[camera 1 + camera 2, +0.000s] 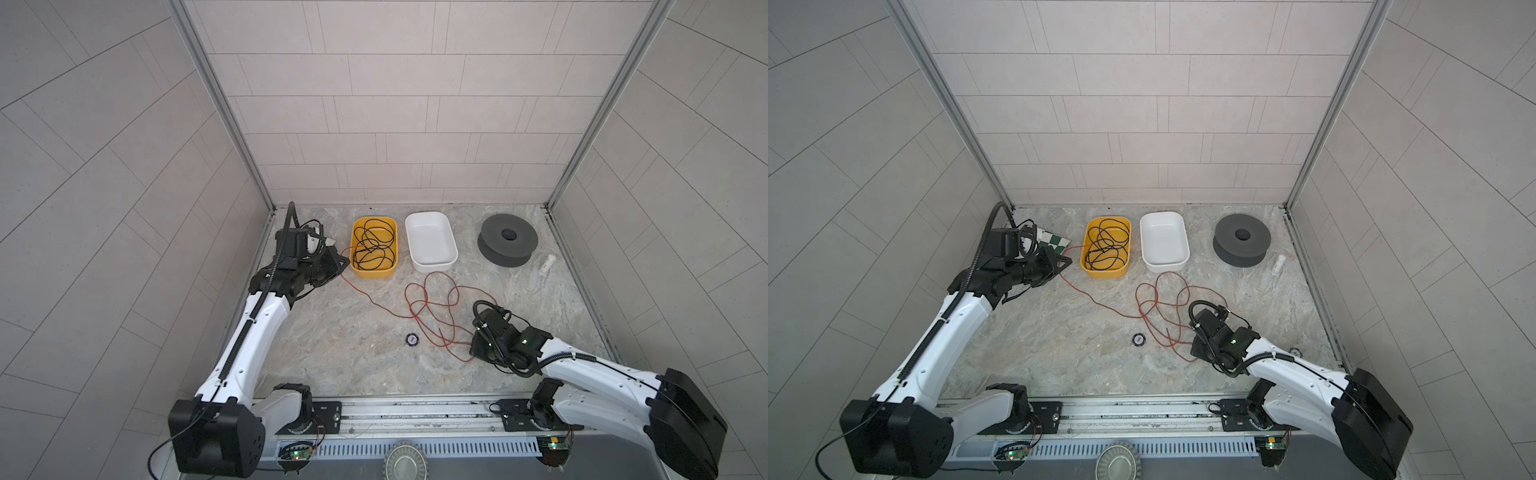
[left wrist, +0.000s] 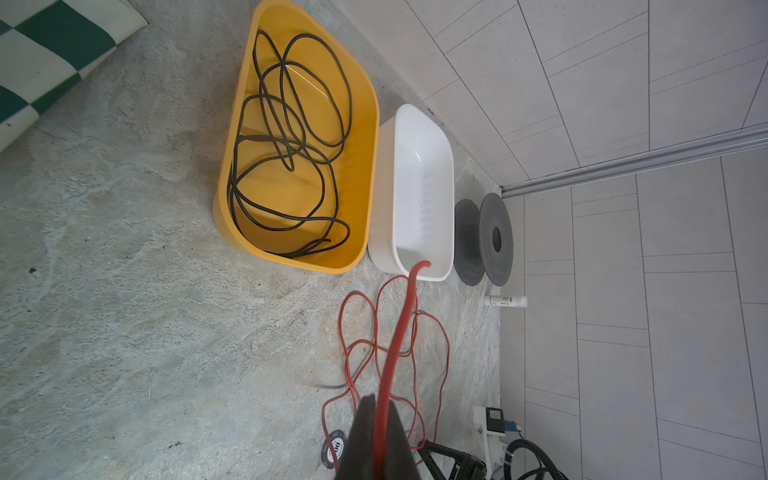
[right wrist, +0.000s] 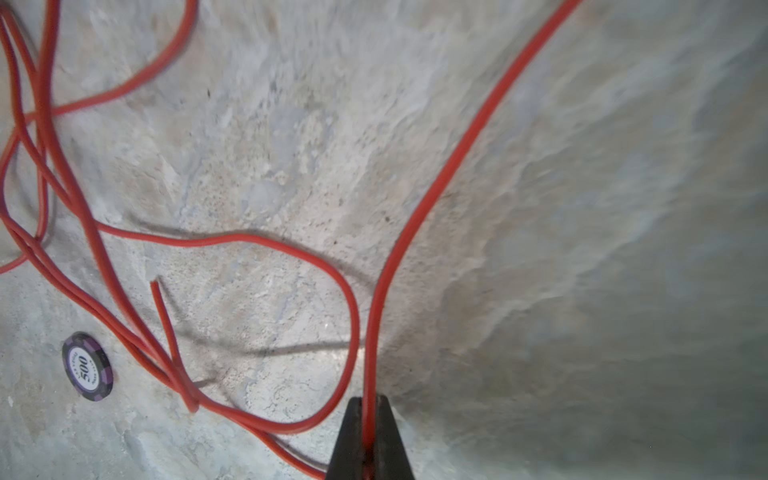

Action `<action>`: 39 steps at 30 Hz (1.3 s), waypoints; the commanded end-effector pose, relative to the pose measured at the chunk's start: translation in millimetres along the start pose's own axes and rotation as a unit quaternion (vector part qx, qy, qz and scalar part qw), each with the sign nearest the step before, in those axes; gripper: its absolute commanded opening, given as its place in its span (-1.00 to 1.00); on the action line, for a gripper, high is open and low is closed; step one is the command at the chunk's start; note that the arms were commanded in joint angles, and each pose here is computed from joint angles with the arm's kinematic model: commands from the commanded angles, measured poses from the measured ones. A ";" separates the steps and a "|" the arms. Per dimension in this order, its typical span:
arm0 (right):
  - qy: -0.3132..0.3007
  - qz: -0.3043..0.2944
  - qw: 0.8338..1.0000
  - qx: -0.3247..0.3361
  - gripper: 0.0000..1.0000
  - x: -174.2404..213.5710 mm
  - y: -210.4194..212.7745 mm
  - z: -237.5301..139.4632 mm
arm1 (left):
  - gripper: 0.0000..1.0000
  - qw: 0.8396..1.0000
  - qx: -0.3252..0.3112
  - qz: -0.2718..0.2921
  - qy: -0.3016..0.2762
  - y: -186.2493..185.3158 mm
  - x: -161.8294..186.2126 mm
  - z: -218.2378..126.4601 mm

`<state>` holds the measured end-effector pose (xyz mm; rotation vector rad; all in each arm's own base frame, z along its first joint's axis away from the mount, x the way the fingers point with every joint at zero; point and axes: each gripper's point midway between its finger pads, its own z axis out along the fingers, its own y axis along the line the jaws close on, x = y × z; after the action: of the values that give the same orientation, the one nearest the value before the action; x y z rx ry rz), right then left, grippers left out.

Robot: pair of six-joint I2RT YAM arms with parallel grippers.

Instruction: Wrap the cables

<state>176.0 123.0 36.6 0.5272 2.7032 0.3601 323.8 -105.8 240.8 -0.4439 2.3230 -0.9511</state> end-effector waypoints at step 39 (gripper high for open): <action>-0.164 0.065 0.975 0.133 -1.00 -131.3 -94.2 -159.6 | -1.00 0.990 -0.113 0.067 -0.045 -9.8 7.2 -109.5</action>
<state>203.9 -44.8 205.2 0.7166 2.3985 -0.0977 247.0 -54.1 311.8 -0.4131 2.3693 -0.5413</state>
